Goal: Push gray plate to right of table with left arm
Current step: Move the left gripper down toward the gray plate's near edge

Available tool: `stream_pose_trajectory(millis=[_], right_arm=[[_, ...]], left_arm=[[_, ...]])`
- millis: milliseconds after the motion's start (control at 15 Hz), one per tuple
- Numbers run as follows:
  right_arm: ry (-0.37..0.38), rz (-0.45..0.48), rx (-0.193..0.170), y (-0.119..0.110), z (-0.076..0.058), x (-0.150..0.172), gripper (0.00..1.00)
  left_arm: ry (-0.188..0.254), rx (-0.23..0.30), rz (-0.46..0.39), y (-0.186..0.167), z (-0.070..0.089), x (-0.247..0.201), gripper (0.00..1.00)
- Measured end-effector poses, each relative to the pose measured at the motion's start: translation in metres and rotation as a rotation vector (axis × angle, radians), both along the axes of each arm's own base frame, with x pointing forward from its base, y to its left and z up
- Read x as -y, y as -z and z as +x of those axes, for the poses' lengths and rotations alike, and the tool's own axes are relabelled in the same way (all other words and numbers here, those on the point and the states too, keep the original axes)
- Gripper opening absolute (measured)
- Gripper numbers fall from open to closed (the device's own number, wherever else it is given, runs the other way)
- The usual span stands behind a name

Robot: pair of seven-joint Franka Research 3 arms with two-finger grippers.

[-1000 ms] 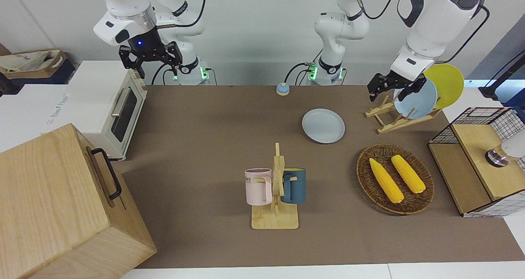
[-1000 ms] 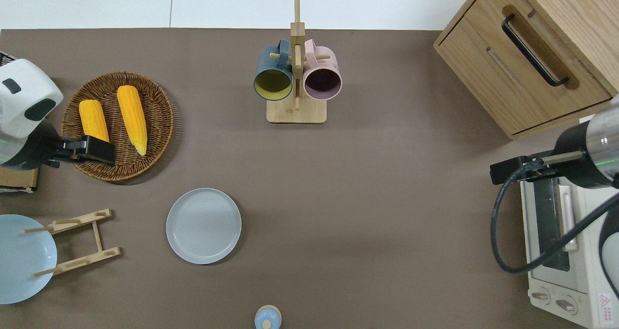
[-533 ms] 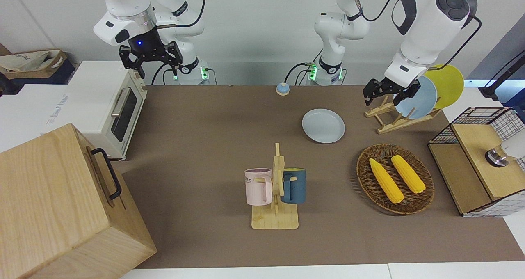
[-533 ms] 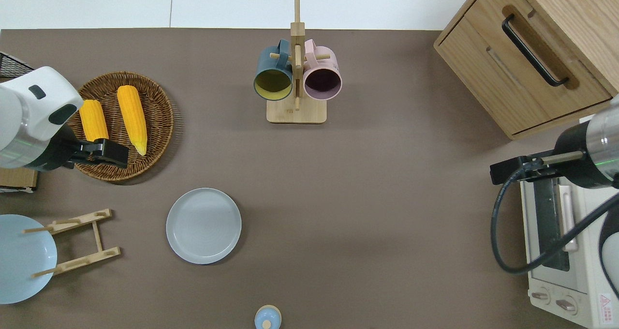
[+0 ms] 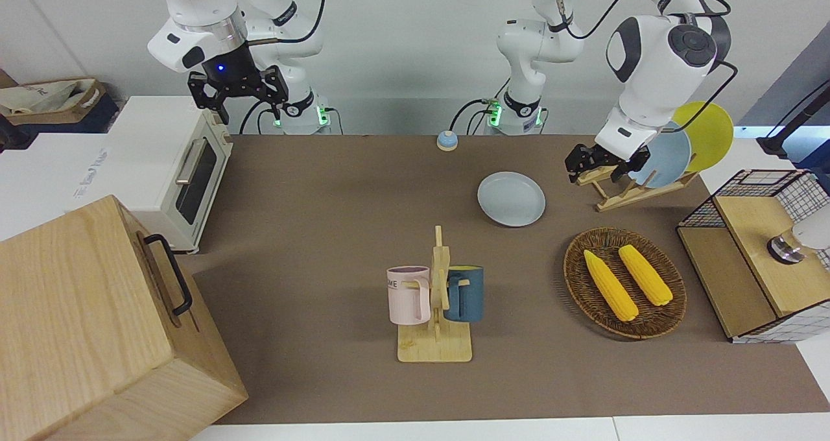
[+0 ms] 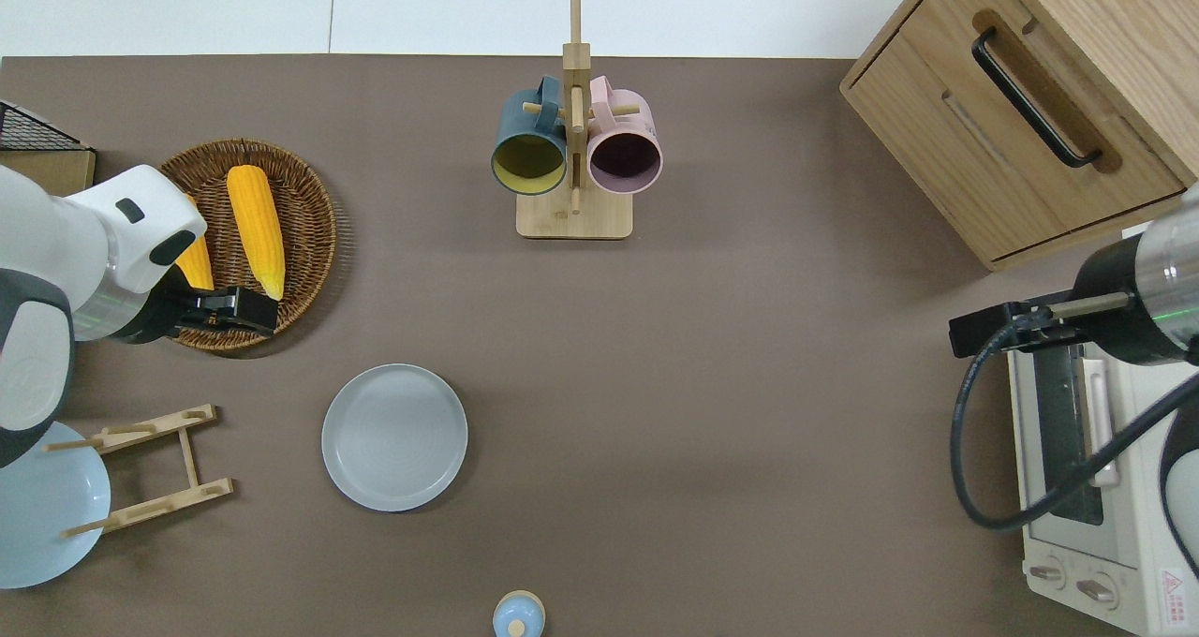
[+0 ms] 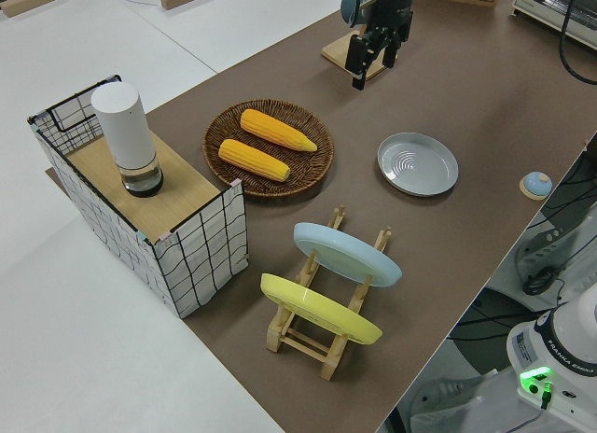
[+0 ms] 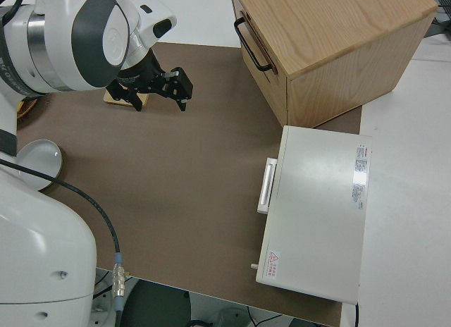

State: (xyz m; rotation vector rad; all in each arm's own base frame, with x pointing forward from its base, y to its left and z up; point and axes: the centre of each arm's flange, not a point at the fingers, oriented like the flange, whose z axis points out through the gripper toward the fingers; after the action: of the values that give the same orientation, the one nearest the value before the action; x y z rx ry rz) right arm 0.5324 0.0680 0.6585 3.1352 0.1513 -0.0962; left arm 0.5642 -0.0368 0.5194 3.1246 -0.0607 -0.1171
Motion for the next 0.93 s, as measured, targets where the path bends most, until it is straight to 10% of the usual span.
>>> stream_pose_trajectory(millis=[933], right_arm=[[0.000, 0.000, 0.000, 0.000, 0.000, 0.000, 0.99]], left_arm=[[0.013, 0.051, 0.006, 0.064, -0.039, -0.007, 1.00]])
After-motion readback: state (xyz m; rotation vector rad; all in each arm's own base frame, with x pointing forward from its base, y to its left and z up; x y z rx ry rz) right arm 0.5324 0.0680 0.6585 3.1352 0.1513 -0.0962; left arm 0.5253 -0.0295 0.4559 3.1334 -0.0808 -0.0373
